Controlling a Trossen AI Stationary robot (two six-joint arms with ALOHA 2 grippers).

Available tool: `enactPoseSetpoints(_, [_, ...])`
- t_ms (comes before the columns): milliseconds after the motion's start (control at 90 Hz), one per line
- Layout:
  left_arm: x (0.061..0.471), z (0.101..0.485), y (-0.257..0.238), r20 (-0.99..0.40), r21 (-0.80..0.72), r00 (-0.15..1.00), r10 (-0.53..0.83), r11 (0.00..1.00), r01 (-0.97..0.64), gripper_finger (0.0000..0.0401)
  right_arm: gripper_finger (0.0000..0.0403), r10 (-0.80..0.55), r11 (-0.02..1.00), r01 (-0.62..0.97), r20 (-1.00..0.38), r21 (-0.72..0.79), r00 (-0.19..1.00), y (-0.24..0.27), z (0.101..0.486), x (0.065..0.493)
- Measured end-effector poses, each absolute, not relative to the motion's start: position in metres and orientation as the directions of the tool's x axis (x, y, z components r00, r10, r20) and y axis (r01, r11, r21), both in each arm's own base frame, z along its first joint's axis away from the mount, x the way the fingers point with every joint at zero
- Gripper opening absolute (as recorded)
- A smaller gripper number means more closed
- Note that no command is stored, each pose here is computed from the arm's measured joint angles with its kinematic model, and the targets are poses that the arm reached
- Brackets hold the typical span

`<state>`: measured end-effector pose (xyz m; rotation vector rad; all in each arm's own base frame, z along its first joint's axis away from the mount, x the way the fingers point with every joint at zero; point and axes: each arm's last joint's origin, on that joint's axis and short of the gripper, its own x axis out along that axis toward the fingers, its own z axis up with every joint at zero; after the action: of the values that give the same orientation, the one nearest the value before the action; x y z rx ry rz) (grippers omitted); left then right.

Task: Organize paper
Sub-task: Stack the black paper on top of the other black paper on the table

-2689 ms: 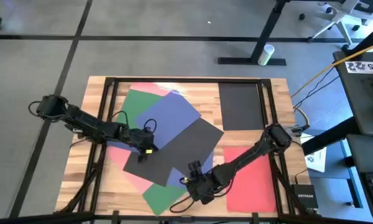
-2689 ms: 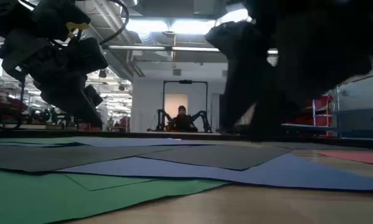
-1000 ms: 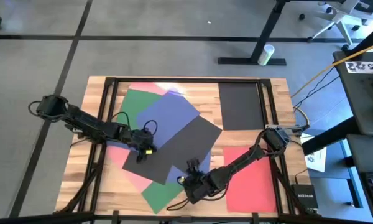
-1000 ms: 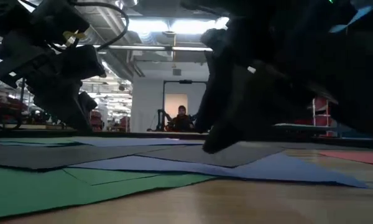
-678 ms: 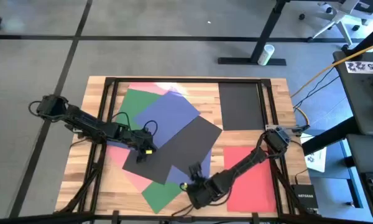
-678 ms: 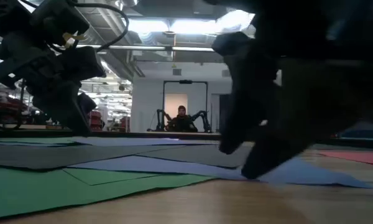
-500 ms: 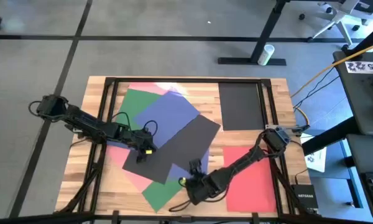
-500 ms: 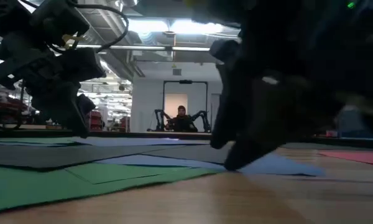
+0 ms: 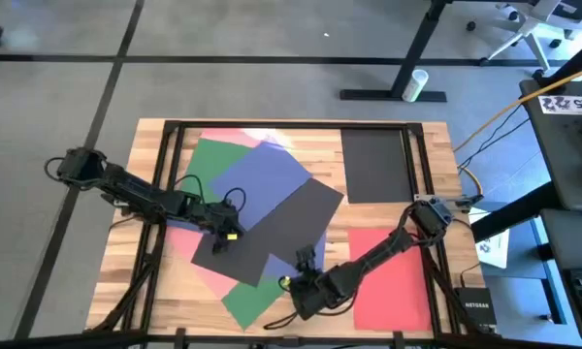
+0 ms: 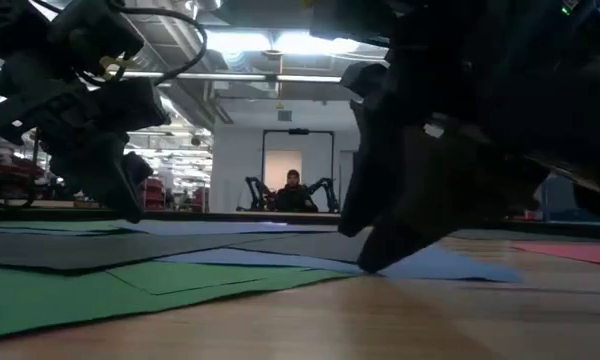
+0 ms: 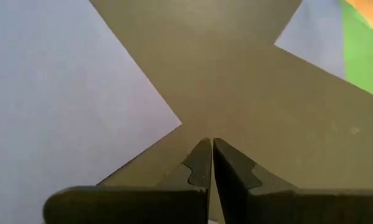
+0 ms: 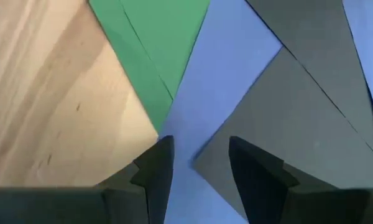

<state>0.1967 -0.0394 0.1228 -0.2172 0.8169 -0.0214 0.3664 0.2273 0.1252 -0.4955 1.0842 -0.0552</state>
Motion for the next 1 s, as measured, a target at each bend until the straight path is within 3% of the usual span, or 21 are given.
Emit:
enactPoseSetpoints(200, [0.197, 0.123, -0.039, -0.721, -0.2, 0.686, -0.102, 0.978, -0.065, 0.0, 0.0146, -0.323, 0.889, -0.163, -0.841, -0.427, 0.435, 0.222, 0.124, 0.363])
enactPoseSetpoints(744, [0.197, 0.123, -0.039, -0.72, -0.202, 0.686, -0.103, 0.977, -0.066, 0.0, 0.0142, -0.418, 0.851, -0.095, -0.775, -0.517, 0.475, 0.218, 0.126, 0.365])
enactPoseSetpoints(856, [0.197, 0.123, -0.039, -0.719, -0.205, 0.687, -0.103, 0.976, -0.068, 0.0, 0.0112, -0.419, 0.856, -0.081, -0.776, -0.511, 0.471, 0.216, 0.126, 0.366])
enactPoseSetpoints(1000, [0.197, 0.123, -0.041, -0.715, -0.208, 0.691, -0.109, 0.976, -0.061, 0.0, 0.0035, -0.412, 0.864, -0.078, -0.788, -0.497, 0.458, 0.211, 0.125, 0.368])
